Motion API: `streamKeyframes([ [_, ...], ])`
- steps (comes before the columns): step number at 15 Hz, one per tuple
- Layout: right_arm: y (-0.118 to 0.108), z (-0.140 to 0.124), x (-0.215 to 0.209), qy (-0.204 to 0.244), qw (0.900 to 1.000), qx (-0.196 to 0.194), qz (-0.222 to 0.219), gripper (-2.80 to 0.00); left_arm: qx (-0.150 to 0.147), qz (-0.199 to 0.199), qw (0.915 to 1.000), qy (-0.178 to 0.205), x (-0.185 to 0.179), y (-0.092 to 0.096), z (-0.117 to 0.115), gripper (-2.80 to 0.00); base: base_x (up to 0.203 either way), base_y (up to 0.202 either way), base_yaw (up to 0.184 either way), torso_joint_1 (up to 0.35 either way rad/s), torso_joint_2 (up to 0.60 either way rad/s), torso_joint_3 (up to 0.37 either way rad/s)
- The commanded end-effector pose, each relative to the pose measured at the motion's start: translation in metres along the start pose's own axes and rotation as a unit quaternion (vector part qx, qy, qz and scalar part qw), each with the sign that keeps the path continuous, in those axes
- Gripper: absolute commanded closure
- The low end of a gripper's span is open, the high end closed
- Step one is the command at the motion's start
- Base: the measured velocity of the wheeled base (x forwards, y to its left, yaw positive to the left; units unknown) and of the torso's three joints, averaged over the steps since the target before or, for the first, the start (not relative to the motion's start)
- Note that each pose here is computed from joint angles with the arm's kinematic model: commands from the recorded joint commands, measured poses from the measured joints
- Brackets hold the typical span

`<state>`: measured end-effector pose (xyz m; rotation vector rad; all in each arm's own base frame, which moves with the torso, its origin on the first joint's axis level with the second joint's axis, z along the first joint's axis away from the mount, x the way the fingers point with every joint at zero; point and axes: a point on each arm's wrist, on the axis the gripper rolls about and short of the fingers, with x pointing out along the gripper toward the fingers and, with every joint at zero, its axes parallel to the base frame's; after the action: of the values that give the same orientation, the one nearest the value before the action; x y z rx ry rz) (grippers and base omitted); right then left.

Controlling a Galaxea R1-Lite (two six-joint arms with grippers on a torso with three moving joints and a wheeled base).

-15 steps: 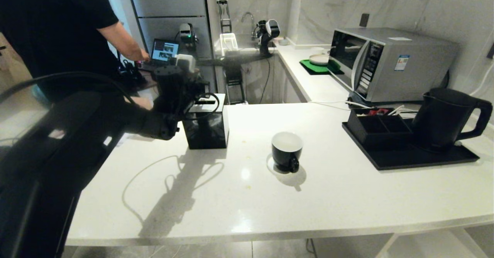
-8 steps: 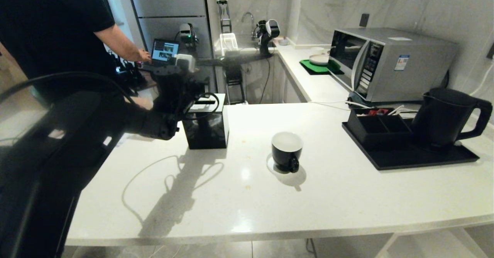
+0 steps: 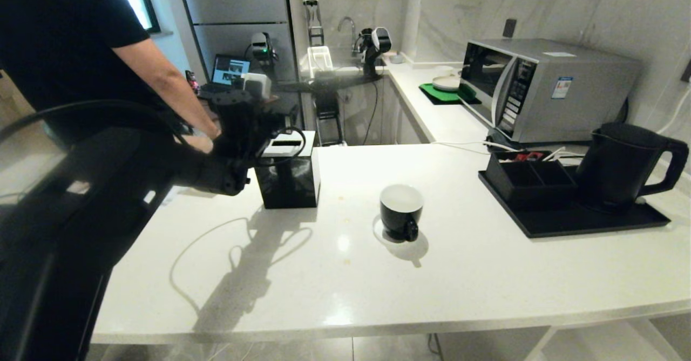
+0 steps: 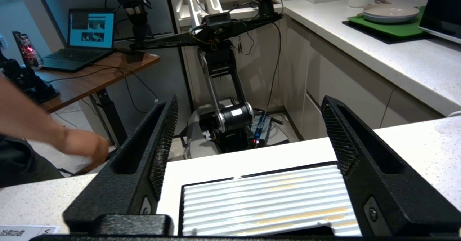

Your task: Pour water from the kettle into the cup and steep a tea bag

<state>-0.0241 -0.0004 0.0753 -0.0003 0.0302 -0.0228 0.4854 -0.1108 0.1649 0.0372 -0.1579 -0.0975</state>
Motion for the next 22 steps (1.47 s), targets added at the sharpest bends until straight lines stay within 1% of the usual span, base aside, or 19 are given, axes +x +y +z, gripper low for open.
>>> streamKeyframes([
  [1, 0.000, 0.000, 0.000, 0.001, 1.000, 0.000, 0.000, 0.00, 0.000, 0.002, 1.0000, -0.006, 0.000, 0.001, 0.004, -2.80, 0.000, 0.000, 0.000, 0.000, 0.00, 0.000],
  [6, 0.000, 0.000, 0.000, 0.001, 1.000, 0.000, 0.000, 0.00, -0.004, 0.001, 0.9996, -0.028, -0.002, 0.000, 0.017, -2.80, 0.000, 0.000, 0.000, 0.000, 0.00, 0.000],
  [12, 0.000, 0.000, 0.000, 0.001, 1.000, 0.000, 0.000, 0.00, -0.008, 0.003, 0.9982, -0.059, -0.009, 0.000, 0.044, -2.80, 0.000, 0.000, 0.000, 0.000, 0.00, 0.000],
  [18, 0.000, 0.000, 0.000, 0.001, 1.000, 0.000, 0.000, 0.00, -0.011, 0.002, 0.9970, -0.076, -0.017, -0.001, 0.065, -2.80, 0.000, 0.000, 0.000, 0.000, 0.00, 0.000],
  [19, 0.000, 0.000, 0.000, 0.001, 1.000, 0.000, 0.000, 0.00, -0.011, 0.002, 0.9970, -0.077, -0.019, -0.001, 0.068, 0.00, 0.000, 0.000, 0.000, 0.000, 0.00, 0.000],
  [22, 0.000, 0.000, 0.000, 0.001, 1.000, 0.000, 0.000, 0.00, -0.011, 0.001, 0.9971, -0.075, -0.029, 0.000, 0.075, 0.00, 0.000, 0.000, 0.000, 0.000, 0.00, 0.000],
])
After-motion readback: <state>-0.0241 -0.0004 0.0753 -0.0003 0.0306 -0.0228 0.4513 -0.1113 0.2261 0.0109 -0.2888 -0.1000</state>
